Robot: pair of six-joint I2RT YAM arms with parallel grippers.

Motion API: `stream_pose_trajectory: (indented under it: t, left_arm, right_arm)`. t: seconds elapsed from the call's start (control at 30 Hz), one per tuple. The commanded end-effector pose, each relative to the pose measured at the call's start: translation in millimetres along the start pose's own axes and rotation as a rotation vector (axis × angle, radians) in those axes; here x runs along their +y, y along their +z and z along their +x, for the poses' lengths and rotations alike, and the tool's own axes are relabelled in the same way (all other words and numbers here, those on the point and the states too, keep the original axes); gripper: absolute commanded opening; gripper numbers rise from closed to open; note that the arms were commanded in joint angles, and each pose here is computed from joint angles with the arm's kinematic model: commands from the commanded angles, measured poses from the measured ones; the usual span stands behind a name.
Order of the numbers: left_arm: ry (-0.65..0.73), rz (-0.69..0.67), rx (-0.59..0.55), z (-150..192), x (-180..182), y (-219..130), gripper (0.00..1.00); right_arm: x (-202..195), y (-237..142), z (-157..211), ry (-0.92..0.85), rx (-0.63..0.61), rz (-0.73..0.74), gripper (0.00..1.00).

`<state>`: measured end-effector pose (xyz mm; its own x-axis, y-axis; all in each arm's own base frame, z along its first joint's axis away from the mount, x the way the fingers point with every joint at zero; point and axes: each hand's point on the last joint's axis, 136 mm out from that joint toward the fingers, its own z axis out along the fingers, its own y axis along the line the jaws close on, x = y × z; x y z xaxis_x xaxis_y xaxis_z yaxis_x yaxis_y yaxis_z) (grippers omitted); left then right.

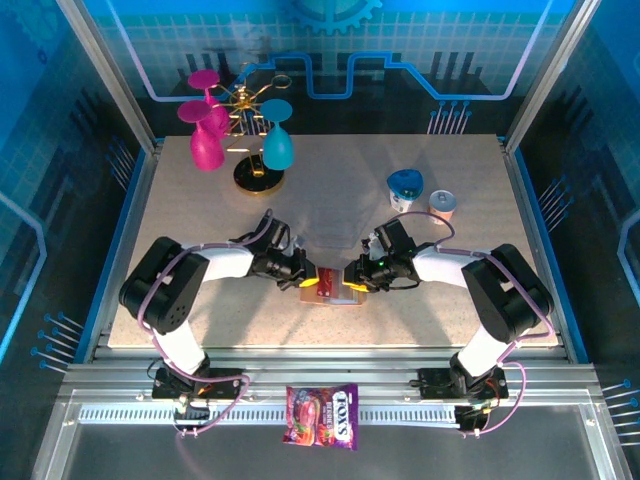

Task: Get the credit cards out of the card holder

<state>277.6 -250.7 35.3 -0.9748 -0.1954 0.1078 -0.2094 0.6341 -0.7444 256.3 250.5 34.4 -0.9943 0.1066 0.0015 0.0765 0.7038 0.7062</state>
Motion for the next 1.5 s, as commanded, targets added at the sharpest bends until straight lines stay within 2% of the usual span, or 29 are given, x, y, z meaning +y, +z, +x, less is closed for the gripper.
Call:
stream_pose_trajectory:
  t: [0.0,1.47]
  left_arm:
    - [0.030,-0.040,-0.005,1,3,-11,0.07]
    - [0.094,-0.119,-0.049,-7,-2,-30,0.07]
  right_arm:
    - [-12,2,7,0.017,0.023,0.038,0.34]
    - [-10,1,7,0.013,0.029,0.041,0.34]
